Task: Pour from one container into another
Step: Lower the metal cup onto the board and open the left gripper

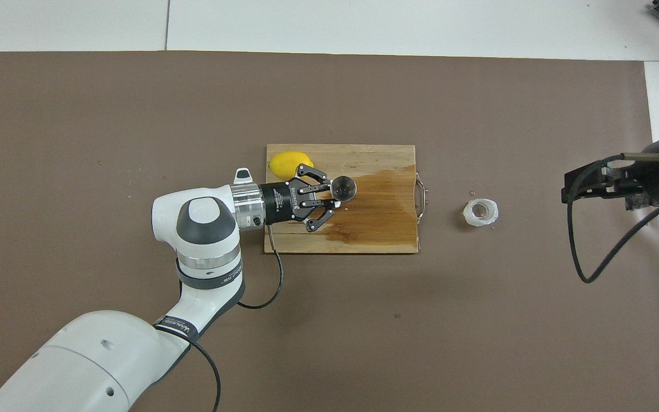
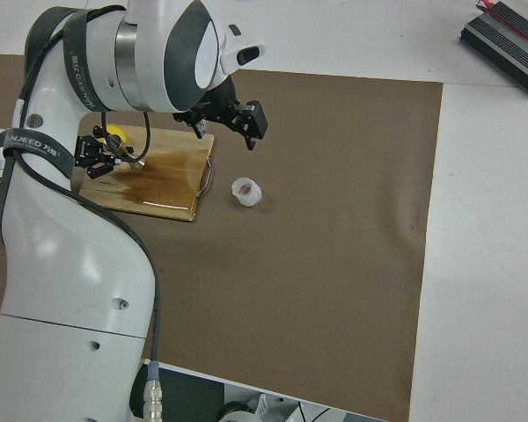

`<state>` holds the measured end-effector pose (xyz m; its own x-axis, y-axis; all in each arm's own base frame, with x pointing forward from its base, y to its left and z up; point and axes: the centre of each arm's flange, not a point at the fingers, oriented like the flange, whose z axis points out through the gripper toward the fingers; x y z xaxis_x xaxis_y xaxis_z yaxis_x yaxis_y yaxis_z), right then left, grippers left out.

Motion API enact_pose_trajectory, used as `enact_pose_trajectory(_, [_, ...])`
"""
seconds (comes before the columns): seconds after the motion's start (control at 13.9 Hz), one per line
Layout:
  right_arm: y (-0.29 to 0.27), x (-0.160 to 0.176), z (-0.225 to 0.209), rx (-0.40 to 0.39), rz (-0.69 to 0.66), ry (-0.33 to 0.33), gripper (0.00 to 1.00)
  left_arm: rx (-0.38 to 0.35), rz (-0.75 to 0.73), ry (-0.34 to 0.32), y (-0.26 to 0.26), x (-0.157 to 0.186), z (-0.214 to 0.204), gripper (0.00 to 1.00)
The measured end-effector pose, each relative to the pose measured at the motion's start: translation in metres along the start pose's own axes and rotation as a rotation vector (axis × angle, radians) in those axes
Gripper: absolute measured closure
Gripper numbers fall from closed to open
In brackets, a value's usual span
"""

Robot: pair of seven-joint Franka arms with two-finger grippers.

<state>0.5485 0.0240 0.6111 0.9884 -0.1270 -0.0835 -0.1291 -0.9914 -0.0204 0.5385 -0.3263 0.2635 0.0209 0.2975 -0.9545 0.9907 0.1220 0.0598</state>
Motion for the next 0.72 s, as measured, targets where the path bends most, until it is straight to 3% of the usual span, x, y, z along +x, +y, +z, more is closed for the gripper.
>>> enact_pose_trajectory(0.51, [0.0000, 0.0000, 0.0000, 0.000, 0.000, 0.000, 0.00, 0.003, -0.011, 0.027, -0.0052, 0.0112, 0.0068, 0.78])
enact_pose_trajectory(0.72, [0.0000, 0.0000, 0.0000, 0.000, 0.000, 0.000, 0.00, 0.002, -0.004, 0.025, -0.0042, 0.0095, 0.0071, 0.53])
